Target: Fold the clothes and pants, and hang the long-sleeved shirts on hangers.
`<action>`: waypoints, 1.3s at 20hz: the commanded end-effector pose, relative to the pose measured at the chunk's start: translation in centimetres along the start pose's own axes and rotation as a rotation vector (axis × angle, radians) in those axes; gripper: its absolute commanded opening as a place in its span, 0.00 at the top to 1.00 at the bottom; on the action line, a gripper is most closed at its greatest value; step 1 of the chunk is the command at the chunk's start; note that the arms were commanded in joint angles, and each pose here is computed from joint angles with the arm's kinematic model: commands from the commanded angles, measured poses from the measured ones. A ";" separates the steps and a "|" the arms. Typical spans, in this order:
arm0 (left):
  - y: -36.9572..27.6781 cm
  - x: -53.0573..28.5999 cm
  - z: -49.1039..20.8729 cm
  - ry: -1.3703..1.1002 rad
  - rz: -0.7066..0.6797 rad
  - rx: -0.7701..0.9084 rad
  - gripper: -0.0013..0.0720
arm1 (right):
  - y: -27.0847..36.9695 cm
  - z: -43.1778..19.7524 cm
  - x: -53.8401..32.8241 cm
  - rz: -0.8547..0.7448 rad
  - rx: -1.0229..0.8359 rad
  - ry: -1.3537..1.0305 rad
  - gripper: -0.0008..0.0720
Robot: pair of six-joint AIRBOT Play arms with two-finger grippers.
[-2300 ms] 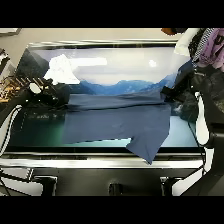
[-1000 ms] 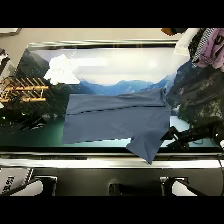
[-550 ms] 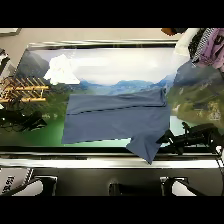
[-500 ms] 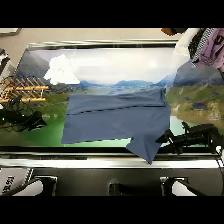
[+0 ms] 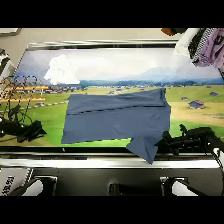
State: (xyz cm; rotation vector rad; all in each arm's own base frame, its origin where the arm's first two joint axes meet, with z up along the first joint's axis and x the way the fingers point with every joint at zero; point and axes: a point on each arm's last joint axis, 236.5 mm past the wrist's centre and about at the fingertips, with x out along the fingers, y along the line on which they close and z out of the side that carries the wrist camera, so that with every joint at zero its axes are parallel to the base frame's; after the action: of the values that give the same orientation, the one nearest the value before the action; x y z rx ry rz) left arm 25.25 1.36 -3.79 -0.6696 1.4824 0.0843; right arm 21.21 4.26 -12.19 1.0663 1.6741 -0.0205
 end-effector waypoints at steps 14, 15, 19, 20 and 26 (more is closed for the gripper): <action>-1.4 7.1 -3.8 -0.055 -0.233 -0.174 0.33 | -0.2 1.1 0.1 -0.007 -0.023 -0.047 0.89; -1.4 7.0 -3.7 -0.058 -0.234 -0.176 0.33 | -0.2 1.1 0.1 -0.007 -0.023 -0.047 0.89; -1.5 7.1 -3.3 -0.068 -0.243 -0.191 0.33 | -0.2 1.1 0.1 -0.007 -0.023 -0.047 0.89; -1.9 7.3 -3.3 -0.062 -0.262 -0.190 0.33 | -0.2 1.1 0.1 -0.007 -0.023 -0.047 0.89; -2.1 8.5 -3.6 -0.009 -0.288 -0.208 0.50 | -0.2 0.9 0.1 -0.006 -0.023 -0.040 0.89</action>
State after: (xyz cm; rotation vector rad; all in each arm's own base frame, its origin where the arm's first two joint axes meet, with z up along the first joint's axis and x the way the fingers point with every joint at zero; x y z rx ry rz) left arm 24.00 -4.82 -10.31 -1.0356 1.3549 0.0245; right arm 21.18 4.28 -12.26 1.0487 1.6691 -0.0011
